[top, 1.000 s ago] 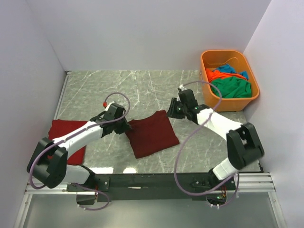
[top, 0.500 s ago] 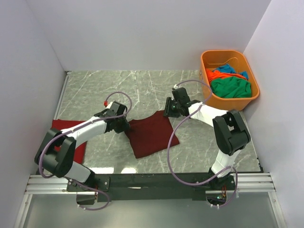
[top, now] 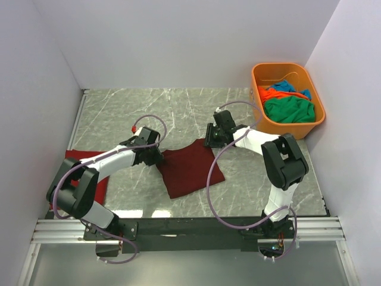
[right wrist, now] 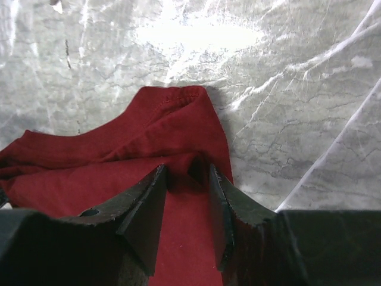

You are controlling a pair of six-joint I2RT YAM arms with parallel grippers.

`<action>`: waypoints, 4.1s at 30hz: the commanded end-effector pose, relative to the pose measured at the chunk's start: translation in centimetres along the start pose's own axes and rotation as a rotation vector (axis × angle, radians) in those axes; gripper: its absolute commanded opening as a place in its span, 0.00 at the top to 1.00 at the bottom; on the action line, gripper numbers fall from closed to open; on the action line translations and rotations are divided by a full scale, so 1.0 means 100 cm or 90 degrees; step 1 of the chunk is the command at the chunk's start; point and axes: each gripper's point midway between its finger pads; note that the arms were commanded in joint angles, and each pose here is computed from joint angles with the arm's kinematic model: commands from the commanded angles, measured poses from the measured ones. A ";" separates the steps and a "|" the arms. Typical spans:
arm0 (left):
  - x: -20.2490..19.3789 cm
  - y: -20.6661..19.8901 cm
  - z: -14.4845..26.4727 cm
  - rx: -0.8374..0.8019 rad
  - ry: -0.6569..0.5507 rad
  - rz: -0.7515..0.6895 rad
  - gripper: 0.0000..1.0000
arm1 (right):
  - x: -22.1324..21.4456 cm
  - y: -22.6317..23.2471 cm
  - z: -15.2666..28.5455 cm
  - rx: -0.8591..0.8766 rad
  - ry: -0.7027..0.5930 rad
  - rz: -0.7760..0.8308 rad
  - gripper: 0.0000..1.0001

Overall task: Fold and stack the t-shirts
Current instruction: Fold the tshirt, then neatly place the folded tshirt to the corner

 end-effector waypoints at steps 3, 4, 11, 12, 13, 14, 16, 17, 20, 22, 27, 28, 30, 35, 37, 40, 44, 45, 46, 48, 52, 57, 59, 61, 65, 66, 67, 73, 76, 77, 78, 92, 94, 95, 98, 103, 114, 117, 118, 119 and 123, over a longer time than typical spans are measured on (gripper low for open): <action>0.016 -0.021 0.004 -0.045 -0.024 -0.001 0.71 | 0.025 0.010 0.002 0.015 -0.038 0.002 0.59; 0.016 -0.022 0.004 -0.046 -0.024 0.000 0.74 | 0.024 0.011 0.001 0.016 -0.037 0.002 0.60; 0.021 -0.026 0.004 -0.057 -0.029 0.000 0.83 | 0.028 0.013 0.002 0.021 -0.041 -0.003 0.80; 0.022 -0.026 0.004 -0.058 -0.029 0.000 0.84 | 0.028 0.014 0.002 0.022 -0.039 -0.003 0.86; 0.023 -0.027 0.005 -0.059 -0.030 0.000 0.88 | 0.030 0.015 0.002 0.022 -0.041 -0.004 0.89; 0.023 -0.027 0.005 -0.061 -0.031 -0.001 0.89 | 0.030 0.015 0.002 0.021 -0.041 -0.003 0.91; 0.026 -0.029 0.009 -0.067 -0.037 0.001 0.96 | 0.034 0.016 0.007 0.022 -0.050 -0.003 0.99; 0.028 -0.029 0.011 -0.070 -0.039 0.000 0.98 | 0.036 0.016 0.009 0.020 -0.055 -0.005 1.00; 0.034 -0.033 0.021 -0.084 -0.055 0.000 0.99 | 0.045 0.018 0.022 0.022 -0.082 -0.006 1.00; 0.040 -0.033 0.027 -0.089 -0.072 0.002 0.99 | 0.053 0.019 0.027 0.018 -0.103 -0.004 1.00; 0.053 -0.016 0.018 -0.078 -0.071 0.035 0.99 | 0.063 0.017 0.011 0.010 -0.102 -0.006 1.00; 0.054 -0.013 0.014 -0.075 -0.069 0.039 0.99 | 0.063 0.017 0.007 0.012 -0.101 -0.009 1.00; 0.058 -0.011 0.006 -0.080 -0.066 0.051 0.99 | 0.066 0.015 -0.003 0.016 -0.100 -0.015 1.00; 0.066 -0.002 -0.016 -0.062 -0.059 0.085 0.99 | 0.080 0.010 -0.020 0.028 -0.119 -0.039 1.00; 0.073 -0.003 -0.019 -0.064 -0.068 0.097 0.99 | 0.086 0.008 -0.027 0.031 -0.120 -0.043 1.00; 0.084 -0.004 -0.020 -0.072 -0.069 0.111 0.97 | 0.096 0.003 -0.031 0.033 -0.119 -0.045 0.89; 0.102 -0.013 -0.007 -0.103 -0.086 0.123 0.62 | 0.108 0.001 -0.017 0.032 -0.128 -0.041 0.59; 0.104 -0.015 -0.002 -0.111 -0.091 0.122 0.49 | 0.111 0.001 -0.005 0.024 -0.136 -0.039 0.52; 0.108 -0.020 0.009 -0.132 -0.102 0.123 0.43 | 0.111 0.001 0.001 0.019 -0.139 -0.034 0.48; 0.109 -0.020 0.019 -0.139 -0.108 0.123 0.35 | 0.110 0.002 0.018 0.015 -0.145 -0.033 0.43; 0.097 -0.017 0.038 -0.158 -0.093 0.114 0.30 | 0.097 0.005 0.043 0.025 -0.154 -0.040 0.43; 0.054 0.002 0.040 -0.172 -0.011 0.108 0.35 | 0.064 0.030 0.059 0.061 -0.138 -0.008 0.45; 0.044 0.011 0.038 -0.159 0.002 0.113 0.37 | 0.053 0.037 0.060 0.073 -0.128 0.000 0.46; 0.032 0.020 0.037 -0.155 0.012 0.114 0.37 | 0.039 0.045 0.061 0.088 -0.116 0.006 0.48; 0.010 0.020 0.035 -0.190 0.048 0.095 0.32 | 0.016 0.055 0.056 0.099 -0.092 0.026 0.48; 0.004 0.017 0.036 -0.206 0.065 0.089 0.30 | 0.010 0.055 0.053 0.099 -0.085 0.026 0.48; 0.003 0.011 0.036 -0.227 0.068 0.083 0.30 | 0.004 0.059 0.052 0.105 -0.078 0.030 0.48; -0.012 0.009 0.023 -0.229 0.094 0.078 0.30 | -0.022 0.052 0.039 0.095 -0.045 0.031 0.50; -0.016 0.016 0.012 -0.196 0.099 0.080 0.33 | -0.029 0.047 0.035 0.087 -0.033 0.029 0.51; -0.015 0.018 0.008 -0.185 0.094 0.080 0.34 | -0.032 0.046 0.034 0.087 -0.030 0.029 0.51; -0.018 0.023 0.004 -0.172 0.098 0.082 0.36 | -0.032 0.046 0.034 0.086 -0.031 0.030 0.51; -0.035 0.043 -0.020 -0.003 0.086 0.057 0.87 | -0.032 0.045 0.033 0.078 -0.026 0.028 0.51; -0.030 0.039 -0.016 0.012 0.072 0.083 0.99 | -0.029 0.043 0.036 0.069 -0.030 0.024 0.52; -0.023 0.039 -0.013 0.032 0.058 0.094 0.99 | -0.026 0.043 0.040 0.064 -0.032 0.022 0.52; 0.002 0.026 -0.003 0.060 0.001 0.168 0.99 | -0.019 0.039 0.050 0.041 -0.048 0.014 0.52; 0.046 0.018 0.010 0.187 -0.055 0.250 0.99 | -0.013 0.038 0.067 0.034 -0.075 0.002 0.52; 0.161 0.044 0.019 0.296 -0.113 0.432 0.99 | -0.015 0.035 0.094 0.032 -0.097 -0.001 0.53; 0.186 0.061 0.035 0.302 -0.138 0.476 0.99 | -0.015 0.035 0.099 0.034 -0.103 0.000 0.53; 0.193 0.069 0.041 0.304 -0.146 0.491 0.99 | -0.014 0.036 0.100 0.037 -0.105 0.001 0.53; 0.199 0.078 0.046 0.308 -0.151 0.505 0.99 | -0.014 0.036 0.102 0.038 -0.107 -0.001 0.53; 0.218 0.102 0.071 0.290 -0.183 0.547 0.99 | -0.012 0.039 0.106 0.045 -0.111 0.001 0.53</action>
Point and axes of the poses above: each gripper's point midway between its finger pads, its own z axis back along the fingers, its own y axis along the line the jaws close on, x = y × z, and after that the axes turned 10 degrees about z, right-handed
